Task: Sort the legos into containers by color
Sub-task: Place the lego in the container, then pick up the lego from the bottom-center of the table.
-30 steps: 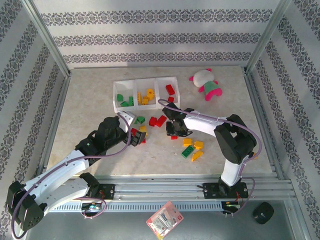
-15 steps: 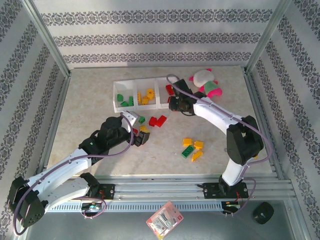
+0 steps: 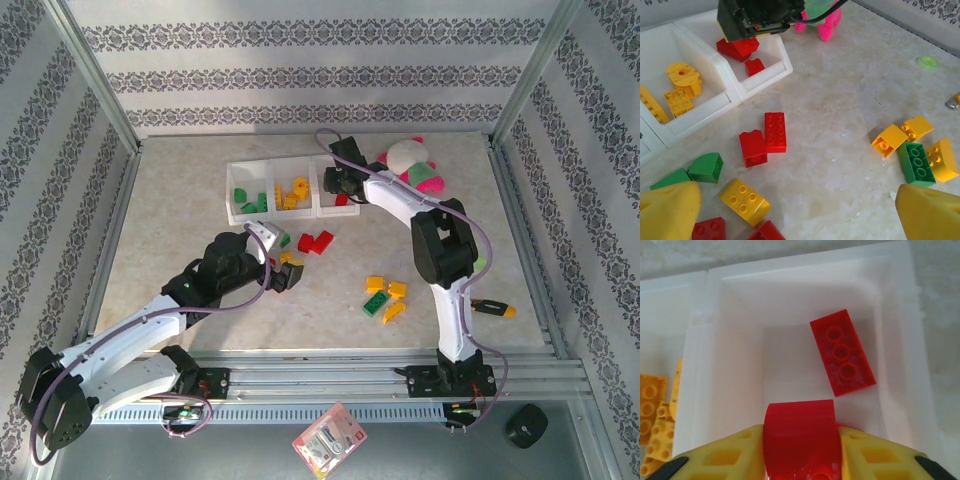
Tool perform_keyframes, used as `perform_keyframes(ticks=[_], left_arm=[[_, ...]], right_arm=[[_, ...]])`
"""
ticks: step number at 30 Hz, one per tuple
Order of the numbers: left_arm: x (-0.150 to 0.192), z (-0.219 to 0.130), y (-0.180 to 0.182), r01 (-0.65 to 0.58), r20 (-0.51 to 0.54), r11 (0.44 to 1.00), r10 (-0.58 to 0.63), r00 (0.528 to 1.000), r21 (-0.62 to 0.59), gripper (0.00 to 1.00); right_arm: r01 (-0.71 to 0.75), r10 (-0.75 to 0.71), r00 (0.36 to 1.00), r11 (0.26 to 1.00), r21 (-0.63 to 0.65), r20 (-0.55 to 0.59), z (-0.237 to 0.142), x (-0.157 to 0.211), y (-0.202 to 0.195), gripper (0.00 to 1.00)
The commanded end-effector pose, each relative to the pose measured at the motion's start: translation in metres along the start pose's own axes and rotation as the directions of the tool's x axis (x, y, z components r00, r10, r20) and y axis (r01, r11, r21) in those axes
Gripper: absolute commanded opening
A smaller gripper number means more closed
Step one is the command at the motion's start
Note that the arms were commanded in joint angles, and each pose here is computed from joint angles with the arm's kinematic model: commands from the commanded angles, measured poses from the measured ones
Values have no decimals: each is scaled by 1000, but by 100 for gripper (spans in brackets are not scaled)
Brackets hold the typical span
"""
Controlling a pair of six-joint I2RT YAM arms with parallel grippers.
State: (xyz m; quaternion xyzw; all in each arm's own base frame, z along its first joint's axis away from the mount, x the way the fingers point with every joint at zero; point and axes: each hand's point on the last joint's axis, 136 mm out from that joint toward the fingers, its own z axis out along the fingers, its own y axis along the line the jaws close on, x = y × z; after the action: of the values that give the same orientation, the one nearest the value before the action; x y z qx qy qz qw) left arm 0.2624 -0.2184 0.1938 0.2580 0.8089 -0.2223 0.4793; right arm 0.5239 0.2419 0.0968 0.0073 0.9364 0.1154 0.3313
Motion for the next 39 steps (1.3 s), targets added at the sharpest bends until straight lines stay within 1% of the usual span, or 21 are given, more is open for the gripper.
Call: perform_keyframes(ticks=[1, 2, 4, 6, 8, 10, 12, 16, 19, 23, 26, 29, 33, 35, 39], left_arm=[[-11, -1, -2, -1, 36, 1000, 1, 999, -5, 99], [-11, -1, 2, 6, 32, 1000, -5, 999, -30, 99], [-9, -2, 4, 6, 26, 999, -5, 1000, -42, 99], [-8, -2, 5, 15, 25, 999, -14, 1000, -46, 99], [-5, 0, 3, 6, 14, 999, -6, 1000, -34, 99], [-3, 0, -1, -6, 8, 1000, 6, 1000, -9, 99], [0, -1, -10, -37, -6, 998, 38, 999, 46, 99], [-2, -4, -18, -62, -29, 994, 65, 997, 86, 99], [-10, -4, -21, -68, -22, 992, 71, 997, 104, 99], [-17, -3, -26, -65, 1, 990, 66, 998, 125, 99], [-19, 0, -29, -69, 14, 988, 68, 998, 141, 99], [-21, 4, -29, -68, 26, 987, 65, 998, 144, 99], [-20, 8, -31, -64, 18, 985, 62, 998, 158, 99], [-20, 9, -32, -63, 18, 984, 60, 998, 165, 99], [-18, 8, -32, -59, 15, 985, 58, 998, 165, 99]], right_arm=[[34, -33, 998, 999, -29, 47, -5, -19, 10, 45], [36, -34, 998, 999, -31, 57, -10, -21, 11, 51], [44, -40, 995, 998, -39, 87, -23, -27, 13, 60], [54, -47, 991, 997, -50, 123, -42, -33, 15, 67], [61, -53, 987, 997, -50, 154, -64, -33, 12, 72], [66, -57, 984, 997, -48, 169, -82, -24, 6, 76], [59, -50, 983, 997, -46, 179, -101, -11, -3, 80], [45, -39, 983, 999, -27, 177, -139, 29, -30, 83], [38, -36, 992, 999, -11, 122, -161, 68, -50, 85], [16, -16, 1000, 1000, -9, 3, -183, 126, -68, 85], [1, 1, 995, 1000, 14, -104, -190, 169, -78, 85], [-15, 18, 978, 1000, 15, -208, -189, 205, -78, 84], [15, 2, 956, 998, 54, -294, -184, 231, -75, 82], [30, 0, 947, 996, 88, -320, -179, 236, -78, 81], [44, -4, 933, 994, 104, -360, -170, 240, -74, 78]])
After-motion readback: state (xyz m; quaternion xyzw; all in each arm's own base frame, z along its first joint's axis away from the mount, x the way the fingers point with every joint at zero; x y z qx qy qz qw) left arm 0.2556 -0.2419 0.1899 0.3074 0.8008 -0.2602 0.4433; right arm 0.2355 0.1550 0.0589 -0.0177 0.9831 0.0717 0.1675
